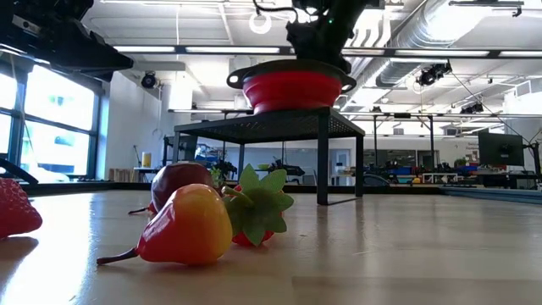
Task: Pick & Place Fruit
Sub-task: Put the sliced kiwi into the strainer bowl on the shelf, then put the pear into the strainer bowl on the shelf
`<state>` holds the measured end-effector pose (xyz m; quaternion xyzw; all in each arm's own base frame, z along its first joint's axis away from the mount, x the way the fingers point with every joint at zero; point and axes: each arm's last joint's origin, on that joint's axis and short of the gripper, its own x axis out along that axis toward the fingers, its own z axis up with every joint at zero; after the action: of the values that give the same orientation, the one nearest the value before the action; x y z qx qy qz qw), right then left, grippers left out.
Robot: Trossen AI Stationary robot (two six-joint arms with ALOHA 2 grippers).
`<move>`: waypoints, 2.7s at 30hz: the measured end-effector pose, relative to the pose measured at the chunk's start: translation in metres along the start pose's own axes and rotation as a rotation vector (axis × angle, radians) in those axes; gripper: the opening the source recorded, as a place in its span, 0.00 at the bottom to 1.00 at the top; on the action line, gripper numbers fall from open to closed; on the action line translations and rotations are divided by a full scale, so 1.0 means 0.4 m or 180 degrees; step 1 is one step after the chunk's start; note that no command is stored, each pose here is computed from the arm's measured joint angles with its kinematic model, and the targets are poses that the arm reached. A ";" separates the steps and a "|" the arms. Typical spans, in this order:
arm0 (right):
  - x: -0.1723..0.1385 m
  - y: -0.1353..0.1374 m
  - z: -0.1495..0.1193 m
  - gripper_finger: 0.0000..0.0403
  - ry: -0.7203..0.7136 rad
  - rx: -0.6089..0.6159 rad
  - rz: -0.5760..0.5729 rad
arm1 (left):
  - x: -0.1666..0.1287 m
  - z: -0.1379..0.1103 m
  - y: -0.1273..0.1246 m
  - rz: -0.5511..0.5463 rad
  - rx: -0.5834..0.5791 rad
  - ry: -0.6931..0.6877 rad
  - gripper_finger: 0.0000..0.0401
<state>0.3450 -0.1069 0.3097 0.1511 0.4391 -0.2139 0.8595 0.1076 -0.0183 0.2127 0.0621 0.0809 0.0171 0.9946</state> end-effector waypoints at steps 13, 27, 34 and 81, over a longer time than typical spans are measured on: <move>0.022 0.002 0.000 0.60 0.0043 -0.0171 -0.0016 | 0.000 0.000 0.000 -0.0001 0.0001 0.0003 0.03; -0.035 0.001 0.007 0.67 -0.0176 -0.0159 0.0031 | 0.000 0.000 0.000 -0.0001 0.0001 0.0003 0.03; -0.135 0.006 0.005 0.63 -0.0504 -0.0129 0.0133 | 0.000 0.000 0.000 -0.0002 0.0001 0.0003 0.03; -0.231 0.318 -0.197 0.08 -0.0303 -0.1038 0.0755 | 0.000 0.000 0.000 -0.0001 0.0000 0.0001 0.03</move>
<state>0.3060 0.0600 0.3498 0.0503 0.4058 -0.0441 0.9115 0.1076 -0.0183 0.2127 0.0621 0.0811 0.0170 0.9946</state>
